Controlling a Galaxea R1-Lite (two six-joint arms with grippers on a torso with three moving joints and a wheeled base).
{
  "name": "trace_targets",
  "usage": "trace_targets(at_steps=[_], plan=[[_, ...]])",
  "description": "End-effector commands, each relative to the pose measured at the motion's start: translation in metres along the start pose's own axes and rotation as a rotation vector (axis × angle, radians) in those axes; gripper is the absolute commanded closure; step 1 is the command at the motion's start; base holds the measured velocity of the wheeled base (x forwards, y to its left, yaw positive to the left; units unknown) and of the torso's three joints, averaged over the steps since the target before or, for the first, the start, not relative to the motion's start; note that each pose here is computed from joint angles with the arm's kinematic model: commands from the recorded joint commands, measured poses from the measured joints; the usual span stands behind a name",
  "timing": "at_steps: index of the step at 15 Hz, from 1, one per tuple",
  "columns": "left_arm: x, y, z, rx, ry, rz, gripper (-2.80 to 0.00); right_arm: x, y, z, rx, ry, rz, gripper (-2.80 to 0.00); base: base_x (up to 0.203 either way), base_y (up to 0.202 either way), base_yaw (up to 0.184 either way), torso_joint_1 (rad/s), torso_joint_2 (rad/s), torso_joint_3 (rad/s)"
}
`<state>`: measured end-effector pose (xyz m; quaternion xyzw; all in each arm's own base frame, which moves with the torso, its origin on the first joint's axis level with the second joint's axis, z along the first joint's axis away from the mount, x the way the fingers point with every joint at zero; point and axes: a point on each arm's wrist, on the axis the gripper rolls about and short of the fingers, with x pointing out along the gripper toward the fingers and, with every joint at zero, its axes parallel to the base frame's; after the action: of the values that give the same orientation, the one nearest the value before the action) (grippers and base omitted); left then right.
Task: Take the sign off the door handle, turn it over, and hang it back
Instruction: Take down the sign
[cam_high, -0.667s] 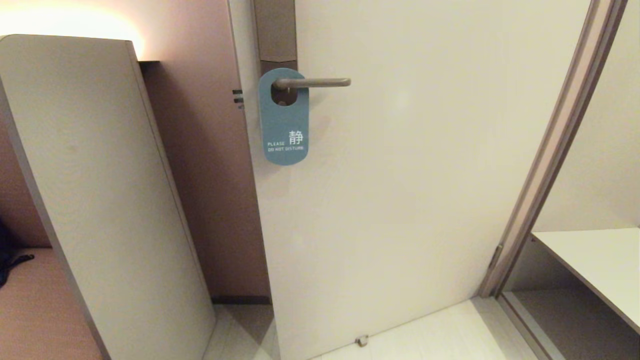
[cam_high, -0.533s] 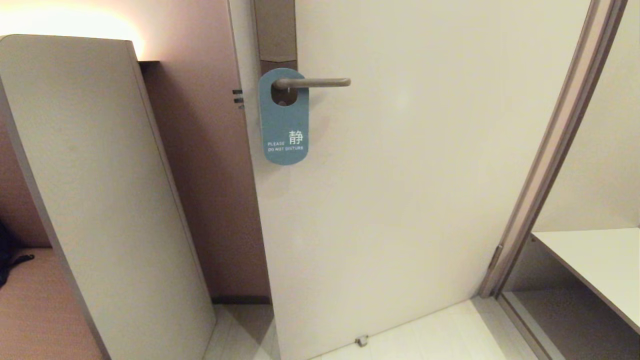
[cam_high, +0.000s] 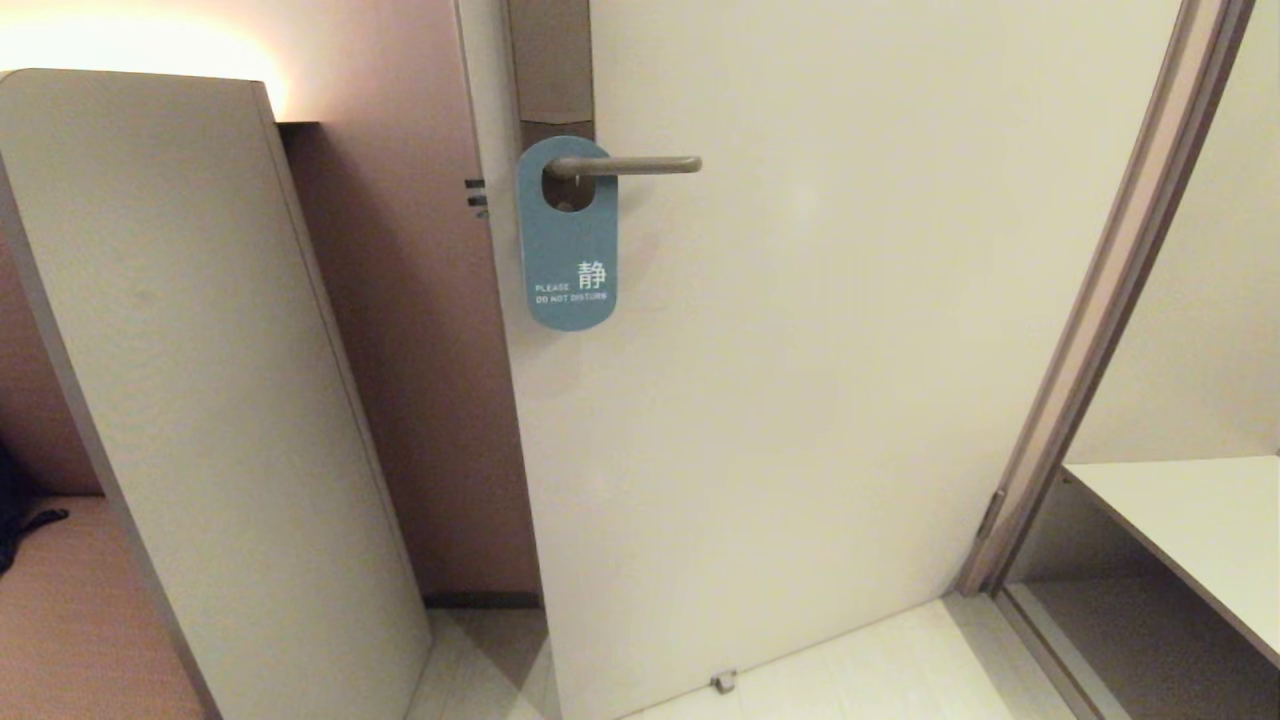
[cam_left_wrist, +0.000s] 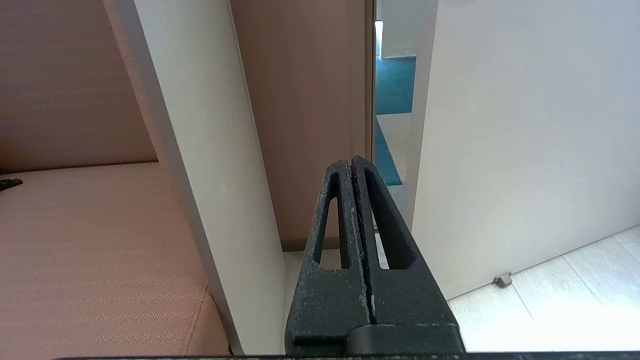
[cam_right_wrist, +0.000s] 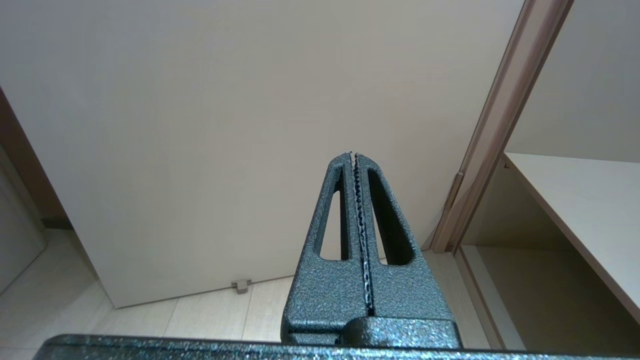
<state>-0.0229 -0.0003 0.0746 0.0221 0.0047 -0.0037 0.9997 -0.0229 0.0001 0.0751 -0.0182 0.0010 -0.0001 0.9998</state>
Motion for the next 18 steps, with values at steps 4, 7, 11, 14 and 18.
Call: trace_targets(at_steps=[4,7,11,14,18], plan=[[0.0,0.0,0.001,-0.001,-0.001,-0.004,0.0,0.0,0.0,0.0,0.0,0.001,0.0,0.0,0.0,0.0,0.0,0.0,0.0,0.0],[0.0,0.0,0.0,0.002,0.002,-0.007,0.0,0.0,0.0,0.0,0.0,0.001,0.0,0.0,0.0,0.0,0.0,0.0,0.0,0.0],[-0.001,0.0,0.002,0.006,-0.001,-0.008,0.0,0.0,0.0,0.0,0.0,0.001,0.0,0.0,0.0,0.0,0.0,0.0,0.0,0.0],[-0.004,0.0,0.015,0.008,-0.03,-0.025,0.0,0.0,0.0,0.0,0.0,0.001,0.0,0.0,0.0,0.0,0.0,0.0,0.0,0.0],[0.009,0.002,0.058,-0.024,0.049,-0.057,0.0,0.0,0.0,0.0,0.0,0.001,0.0,0.0,0.0,0.0,0.0,0.0,0.0,0.0]])
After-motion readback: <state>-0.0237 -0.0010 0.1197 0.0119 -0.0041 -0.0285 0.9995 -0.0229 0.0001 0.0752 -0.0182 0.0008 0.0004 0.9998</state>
